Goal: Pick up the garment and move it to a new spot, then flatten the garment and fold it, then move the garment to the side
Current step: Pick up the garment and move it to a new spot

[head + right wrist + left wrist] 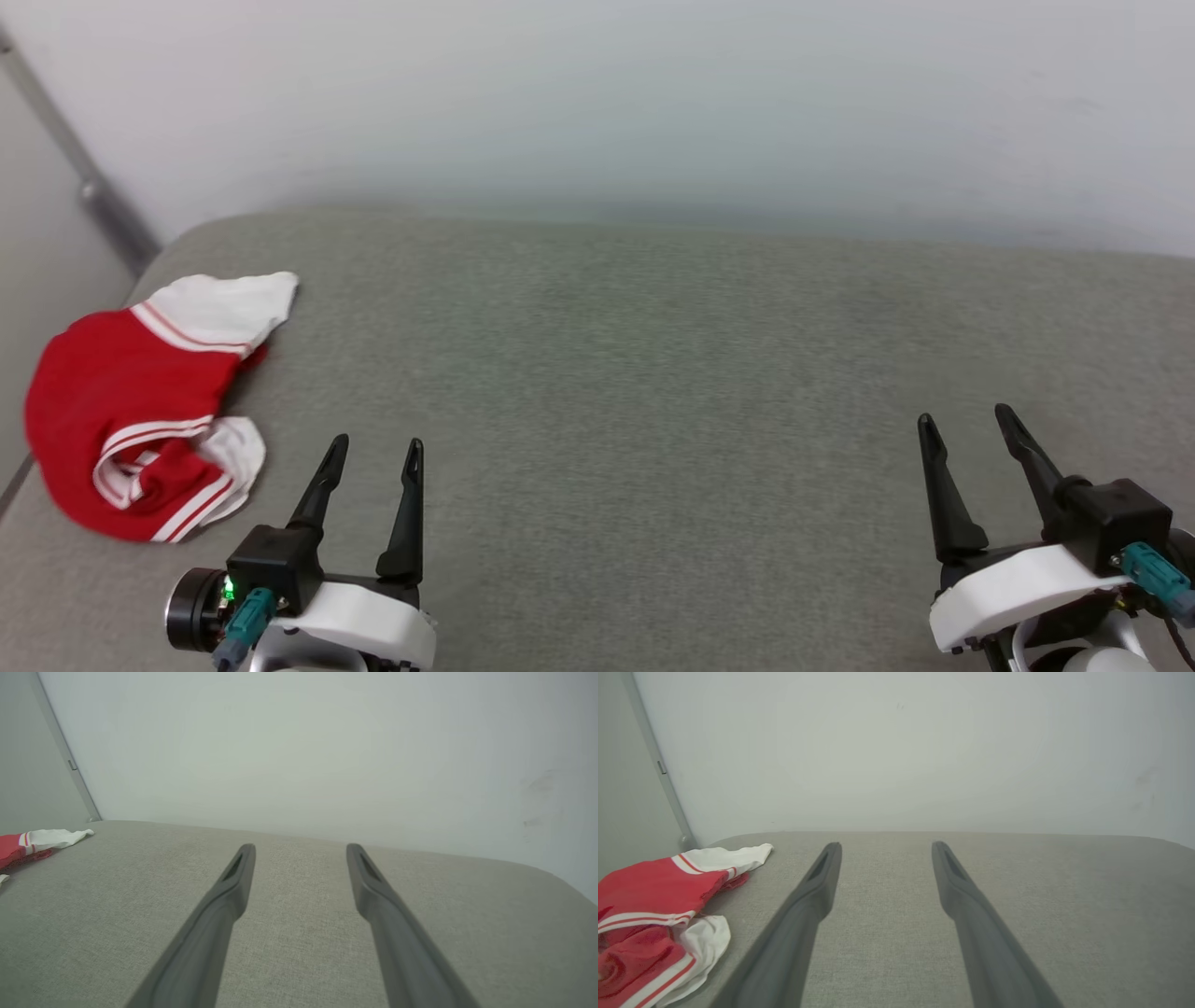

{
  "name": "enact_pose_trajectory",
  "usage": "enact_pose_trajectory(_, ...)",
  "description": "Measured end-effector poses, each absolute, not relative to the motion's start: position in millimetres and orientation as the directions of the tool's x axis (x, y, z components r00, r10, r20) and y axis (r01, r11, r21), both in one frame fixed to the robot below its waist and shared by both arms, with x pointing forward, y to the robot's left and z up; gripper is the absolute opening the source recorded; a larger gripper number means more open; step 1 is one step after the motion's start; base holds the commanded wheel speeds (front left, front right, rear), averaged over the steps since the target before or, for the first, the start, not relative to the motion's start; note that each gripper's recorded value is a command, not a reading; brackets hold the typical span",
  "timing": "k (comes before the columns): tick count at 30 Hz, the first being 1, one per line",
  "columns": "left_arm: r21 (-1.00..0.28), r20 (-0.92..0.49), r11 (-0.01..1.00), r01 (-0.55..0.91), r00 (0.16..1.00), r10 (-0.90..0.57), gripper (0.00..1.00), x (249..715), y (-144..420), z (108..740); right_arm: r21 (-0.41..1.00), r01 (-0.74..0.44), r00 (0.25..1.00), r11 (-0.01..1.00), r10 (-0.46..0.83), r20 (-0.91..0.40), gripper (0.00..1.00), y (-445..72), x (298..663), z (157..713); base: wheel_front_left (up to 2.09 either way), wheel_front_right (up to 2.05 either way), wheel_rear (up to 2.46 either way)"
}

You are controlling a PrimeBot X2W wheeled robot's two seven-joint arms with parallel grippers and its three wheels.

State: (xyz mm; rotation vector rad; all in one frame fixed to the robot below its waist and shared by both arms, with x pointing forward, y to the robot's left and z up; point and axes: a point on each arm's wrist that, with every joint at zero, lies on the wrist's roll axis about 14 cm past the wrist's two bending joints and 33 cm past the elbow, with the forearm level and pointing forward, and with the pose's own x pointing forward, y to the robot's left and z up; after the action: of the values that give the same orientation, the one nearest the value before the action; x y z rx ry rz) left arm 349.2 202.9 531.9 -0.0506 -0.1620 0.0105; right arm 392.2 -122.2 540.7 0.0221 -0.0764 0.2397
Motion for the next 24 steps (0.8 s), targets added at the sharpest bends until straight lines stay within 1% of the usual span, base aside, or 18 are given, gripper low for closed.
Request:
enact_pose_trajectory(6,-0.045,0.165,0.99,-0.134,0.976,0.14,1.0,327.7,240.7,533.6,0.002,-0.366,0.928,0.931,0.364,0.08,1.0,-74.9,399.4,544.0,0.0,0.0,0.0)
enact_pose_trajectory(15,-0.023,0.175,0.944,-0.33,0.928,0.329,1.0,283.2,294.7,537.5,-0.002,-0.547,0.834,0.837,0.546,0.087,1.0,-2.2,400.1,549.6,0.0,0.0,0.0)
enact_pose_trajectory(24,-0.009,0.166,0.877,-0.481,0.864,0.476,1.0,236.4,333.2,535.2,-0.002,-0.662,0.747,0.749,0.66,0.08,1.0,48.3,395.8,550.3,0.0,0.0,0.0)
